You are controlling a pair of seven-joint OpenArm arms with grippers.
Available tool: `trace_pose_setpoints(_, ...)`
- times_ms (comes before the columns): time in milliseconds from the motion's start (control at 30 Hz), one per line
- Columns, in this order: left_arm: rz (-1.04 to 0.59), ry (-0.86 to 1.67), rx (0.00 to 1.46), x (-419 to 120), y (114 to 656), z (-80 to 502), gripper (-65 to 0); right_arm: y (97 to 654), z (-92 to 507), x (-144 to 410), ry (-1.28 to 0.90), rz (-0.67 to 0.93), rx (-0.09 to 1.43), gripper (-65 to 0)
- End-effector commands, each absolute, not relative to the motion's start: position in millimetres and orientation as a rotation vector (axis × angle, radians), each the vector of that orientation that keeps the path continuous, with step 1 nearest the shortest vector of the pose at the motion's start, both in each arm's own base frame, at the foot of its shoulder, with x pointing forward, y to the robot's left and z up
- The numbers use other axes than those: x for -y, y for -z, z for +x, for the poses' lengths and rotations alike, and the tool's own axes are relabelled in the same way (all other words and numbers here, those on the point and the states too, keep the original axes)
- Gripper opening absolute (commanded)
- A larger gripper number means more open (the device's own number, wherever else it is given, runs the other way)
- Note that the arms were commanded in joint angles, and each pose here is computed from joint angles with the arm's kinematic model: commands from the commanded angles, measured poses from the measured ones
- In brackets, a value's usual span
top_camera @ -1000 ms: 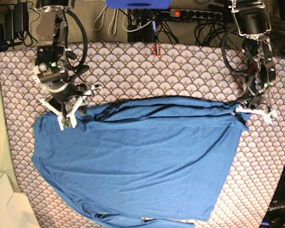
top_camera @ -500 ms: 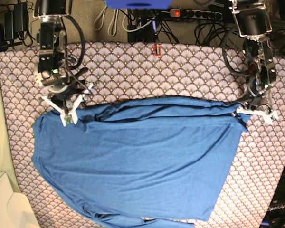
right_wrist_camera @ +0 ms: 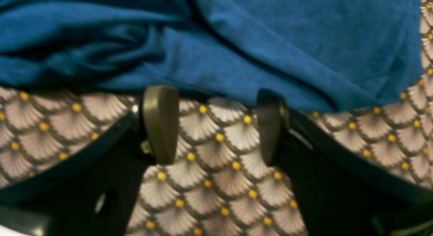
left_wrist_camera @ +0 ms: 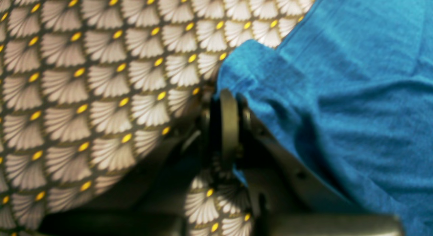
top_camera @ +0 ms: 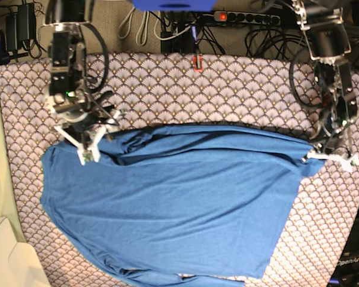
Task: Fold the T-shirt properly
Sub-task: 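Shift the right gripper's grasp along the folded edge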
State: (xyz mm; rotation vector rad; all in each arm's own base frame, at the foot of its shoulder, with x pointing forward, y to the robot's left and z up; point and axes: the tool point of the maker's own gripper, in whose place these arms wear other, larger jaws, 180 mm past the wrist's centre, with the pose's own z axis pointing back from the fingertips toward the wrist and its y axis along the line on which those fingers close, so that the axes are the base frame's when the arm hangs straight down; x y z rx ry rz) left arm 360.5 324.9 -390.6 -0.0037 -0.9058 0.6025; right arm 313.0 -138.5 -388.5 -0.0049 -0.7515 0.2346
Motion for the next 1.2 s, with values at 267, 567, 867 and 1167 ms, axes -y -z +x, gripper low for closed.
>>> trace_pose_setpoints(267,-0.009,-0.624,0.913,-330.0,388.0,371.8,-64.5,388.2,322.7,119.8,-0.211,0.051,0.774,-27.8)
trace_pose_setpoints(567,-0.007,-0.625,0.911,-330.5,389.6,370.9,-64.5,395.8,336.8,118.3,-0.2,0.062,0.754,-27.8)
trace_pose_setpoints(867,-0.007,-0.625,0.911,-330.5,389.6,370.9,-64.5,406.6,341.3,116.5,-0.198,0.072,0.723,-27.8)
trace_pose_setpoints(1167,-0.007,-0.626,0.914,-330.7,388.8,371.6,-64.5,413.1,339.3,115.2,-0.193,0.081,0.735,-28.2)
